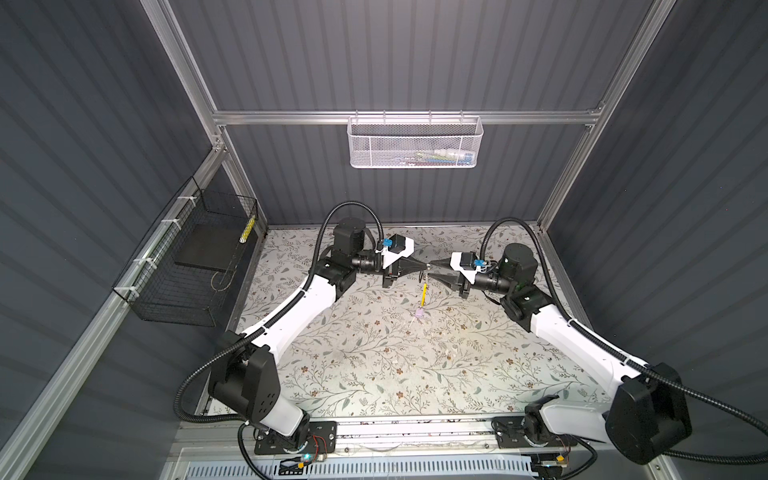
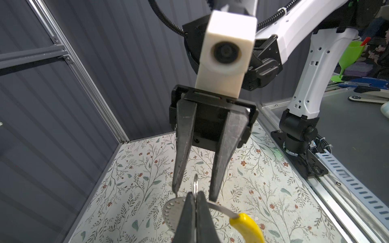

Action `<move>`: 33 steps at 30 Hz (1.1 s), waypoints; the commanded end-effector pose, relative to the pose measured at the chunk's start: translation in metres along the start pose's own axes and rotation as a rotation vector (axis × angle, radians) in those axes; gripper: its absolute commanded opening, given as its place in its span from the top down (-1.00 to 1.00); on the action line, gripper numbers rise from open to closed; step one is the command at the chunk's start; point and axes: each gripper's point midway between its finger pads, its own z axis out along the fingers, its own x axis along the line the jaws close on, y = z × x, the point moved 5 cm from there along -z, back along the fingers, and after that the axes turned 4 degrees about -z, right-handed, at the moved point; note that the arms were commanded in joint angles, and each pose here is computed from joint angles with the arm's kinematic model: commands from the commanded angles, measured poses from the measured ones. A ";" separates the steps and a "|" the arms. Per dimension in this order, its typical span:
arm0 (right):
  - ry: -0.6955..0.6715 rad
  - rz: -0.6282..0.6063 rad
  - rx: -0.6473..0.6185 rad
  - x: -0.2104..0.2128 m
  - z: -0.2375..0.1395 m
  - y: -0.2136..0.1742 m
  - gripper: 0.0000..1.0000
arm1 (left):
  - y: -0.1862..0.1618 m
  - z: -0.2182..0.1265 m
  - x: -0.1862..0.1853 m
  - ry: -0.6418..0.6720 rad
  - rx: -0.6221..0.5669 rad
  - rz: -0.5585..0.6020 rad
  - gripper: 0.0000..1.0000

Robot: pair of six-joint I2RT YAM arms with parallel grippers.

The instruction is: Put the keys on the keyring

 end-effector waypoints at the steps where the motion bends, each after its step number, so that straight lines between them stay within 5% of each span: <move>1: -0.077 -0.089 0.112 -0.005 -0.009 -0.003 0.21 | 0.008 -0.002 0.003 0.015 0.089 0.015 1.00; 10: -0.071 -0.151 0.151 0.001 -0.017 0.003 0.25 | 0.004 -0.003 0.001 0.089 0.261 0.028 1.00; 17: -0.201 0.002 0.195 -0.005 -0.014 0.008 0.25 | 0.002 -0.004 -0.006 0.071 0.318 0.029 1.00; 33: -0.053 -0.197 0.178 0.025 -0.020 0.006 0.34 | -0.001 0.013 -0.012 0.050 0.382 0.038 1.00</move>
